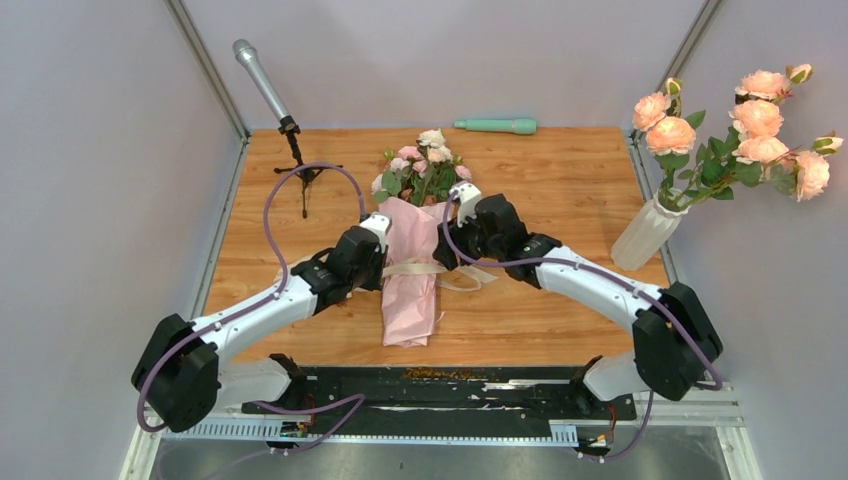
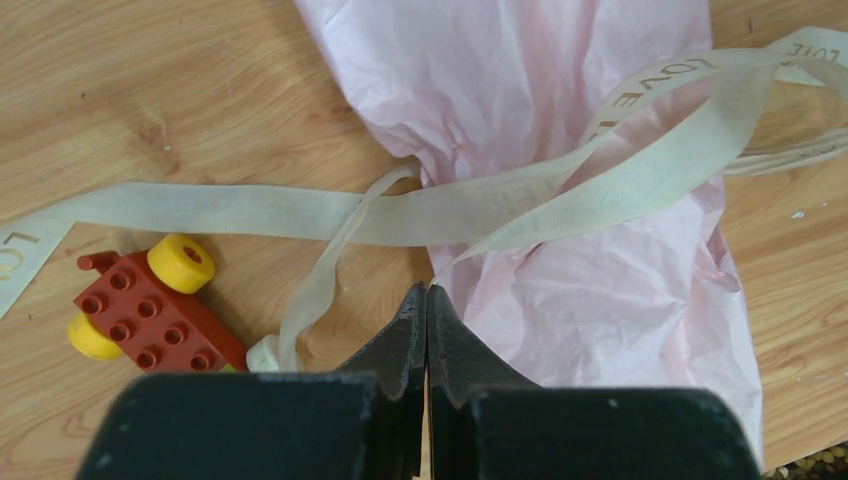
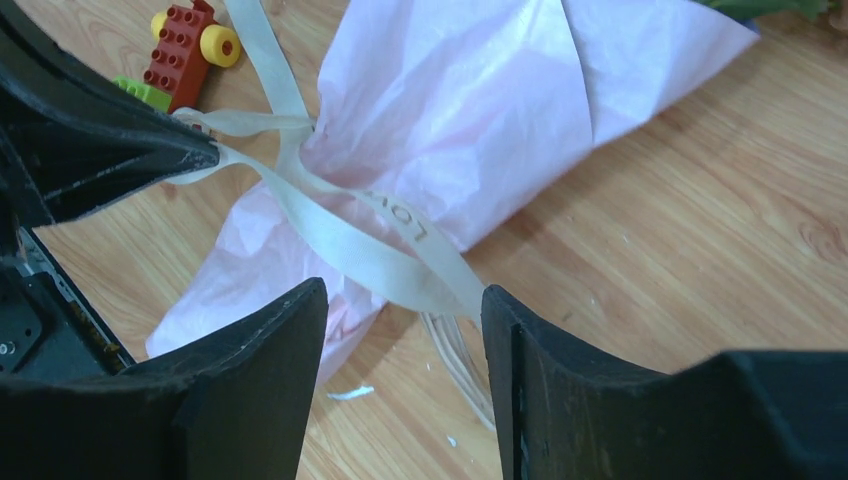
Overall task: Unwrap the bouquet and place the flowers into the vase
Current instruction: Untie the ribbon from the wrapping paper.
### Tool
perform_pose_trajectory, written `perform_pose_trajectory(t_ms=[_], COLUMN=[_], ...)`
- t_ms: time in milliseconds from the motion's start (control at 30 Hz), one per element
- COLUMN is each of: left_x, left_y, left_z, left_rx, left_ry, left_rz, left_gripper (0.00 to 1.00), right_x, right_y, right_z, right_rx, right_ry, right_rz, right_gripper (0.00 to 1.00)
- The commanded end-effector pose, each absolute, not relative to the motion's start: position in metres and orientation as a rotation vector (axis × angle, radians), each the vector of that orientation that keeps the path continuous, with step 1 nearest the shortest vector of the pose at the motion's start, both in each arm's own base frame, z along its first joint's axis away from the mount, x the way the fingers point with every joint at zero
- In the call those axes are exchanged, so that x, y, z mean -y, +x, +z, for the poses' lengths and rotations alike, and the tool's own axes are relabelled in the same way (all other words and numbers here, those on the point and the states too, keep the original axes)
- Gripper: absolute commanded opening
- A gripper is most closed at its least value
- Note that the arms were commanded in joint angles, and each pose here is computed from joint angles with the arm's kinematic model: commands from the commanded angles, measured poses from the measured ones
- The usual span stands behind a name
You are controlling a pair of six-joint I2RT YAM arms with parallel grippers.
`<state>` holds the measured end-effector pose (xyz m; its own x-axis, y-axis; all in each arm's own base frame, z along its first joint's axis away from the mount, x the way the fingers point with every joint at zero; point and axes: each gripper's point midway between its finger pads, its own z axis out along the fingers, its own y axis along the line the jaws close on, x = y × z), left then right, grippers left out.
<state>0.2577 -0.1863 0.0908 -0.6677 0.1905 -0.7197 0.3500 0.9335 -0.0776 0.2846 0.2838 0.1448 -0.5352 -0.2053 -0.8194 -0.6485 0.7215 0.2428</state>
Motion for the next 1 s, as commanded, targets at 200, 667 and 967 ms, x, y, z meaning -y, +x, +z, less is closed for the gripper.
perform_pose_trajectory(t_ms=[200, 667, 967], left_x=[0.169, 0.174, 0.177], left_y=[0.251, 0.245, 0.246], left_z=[0.085, 0.079, 0.079], left_rx=[-2.352, -2.388, -2.402], left_ry=[0.253, 0.207, 0.209], left_rz=[-0.324, -0.387, -0.391], left_gripper=[0.0, 0.0, 0.0], right_x=[-0.33, -0.37, -0.373], right_y=[0.312, 0.3, 0.304], right_z=[0.142, 0.119, 0.11], right_rx=[-2.149, -2.158, -2.176], right_ry=[-0.848, -1.014, -1.015], right_rz=[0.704, 0.871, 0.857], right_gripper=[0.57, 0.58, 0.35])
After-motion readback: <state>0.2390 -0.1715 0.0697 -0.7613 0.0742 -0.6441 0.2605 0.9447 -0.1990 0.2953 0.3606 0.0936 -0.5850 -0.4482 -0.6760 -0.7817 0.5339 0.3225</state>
